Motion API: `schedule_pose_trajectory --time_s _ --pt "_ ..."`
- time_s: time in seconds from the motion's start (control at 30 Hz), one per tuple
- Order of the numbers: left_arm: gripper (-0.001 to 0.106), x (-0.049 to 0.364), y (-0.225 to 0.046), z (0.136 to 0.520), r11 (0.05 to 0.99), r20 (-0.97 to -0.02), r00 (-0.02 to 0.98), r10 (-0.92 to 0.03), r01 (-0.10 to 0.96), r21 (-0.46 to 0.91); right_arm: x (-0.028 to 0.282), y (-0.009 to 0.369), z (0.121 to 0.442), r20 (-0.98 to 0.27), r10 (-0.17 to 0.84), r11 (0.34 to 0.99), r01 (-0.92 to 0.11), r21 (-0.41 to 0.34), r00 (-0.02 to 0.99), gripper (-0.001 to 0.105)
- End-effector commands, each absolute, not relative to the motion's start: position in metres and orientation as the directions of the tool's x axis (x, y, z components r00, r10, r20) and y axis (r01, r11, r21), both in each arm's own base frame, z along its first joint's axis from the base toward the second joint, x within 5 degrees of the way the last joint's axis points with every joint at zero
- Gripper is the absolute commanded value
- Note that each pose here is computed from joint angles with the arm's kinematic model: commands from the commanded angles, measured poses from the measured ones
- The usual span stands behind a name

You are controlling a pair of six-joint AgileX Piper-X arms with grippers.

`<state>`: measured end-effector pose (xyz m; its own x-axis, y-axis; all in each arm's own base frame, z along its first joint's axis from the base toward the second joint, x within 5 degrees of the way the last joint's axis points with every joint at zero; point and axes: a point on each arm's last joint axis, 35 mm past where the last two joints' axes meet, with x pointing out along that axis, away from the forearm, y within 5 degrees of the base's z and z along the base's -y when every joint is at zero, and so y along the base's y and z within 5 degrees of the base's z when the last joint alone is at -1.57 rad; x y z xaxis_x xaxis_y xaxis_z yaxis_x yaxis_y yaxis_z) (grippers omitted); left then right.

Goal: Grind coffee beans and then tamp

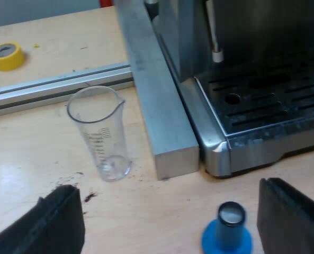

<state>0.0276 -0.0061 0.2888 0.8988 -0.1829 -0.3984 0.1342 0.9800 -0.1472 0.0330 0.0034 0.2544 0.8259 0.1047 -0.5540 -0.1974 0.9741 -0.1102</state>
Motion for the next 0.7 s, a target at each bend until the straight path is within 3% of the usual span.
schedule_pose_trajectory --time_s 0.03,0.2,0.3,0.37,0.53,0.7 --pt "0.069 0.028 -0.009 0.293 0.956 -0.389 0.88 -0.272 0.204 -0.209 0.03 0.004 0.265 -0.537 0.1 0.974 -0.192 -0.118 0.838 0.07" --pt "0.069 0.027 -0.014 0.297 0.913 -0.357 0.845 -0.398 0.328 -0.243 0.033 0.003 0.279 -0.581 0.107 0.976 -0.197 -0.093 0.807 0.07" --pt "0.067 0.027 -0.017 0.3 0.864 -0.33 0.8 -0.5 0.436 -0.252 0.041 0.007 0.288 -0.581 0.214 0.961 -0.275 -0.018 0.785 0.07" --pt "0.066 0.03 -0.021 0.302 0.828 -0.329 0.76 -0.56 0.5 -0.253 0.043 0.008 0.292 -0.586 0.249 0.95 -0.311 -0.006 0.771 0.07" --pt "0.066 0.041 -0.031 0.306 0.742 -0.329 0.67 -0.666 0.637 -0.207 0.048 0.012 0.296 -0.611 0.316 0.91 -0.414 -0.022 0.726 0.07" --pt "0.066 0.053 -0.046 0.304 0.636 -0.313 0.572 -0.758 0.755 -0.16 0.054 0.017 0.297 -0.619 0.37 0.846 -0.527 -0.084 0.693 0.07"
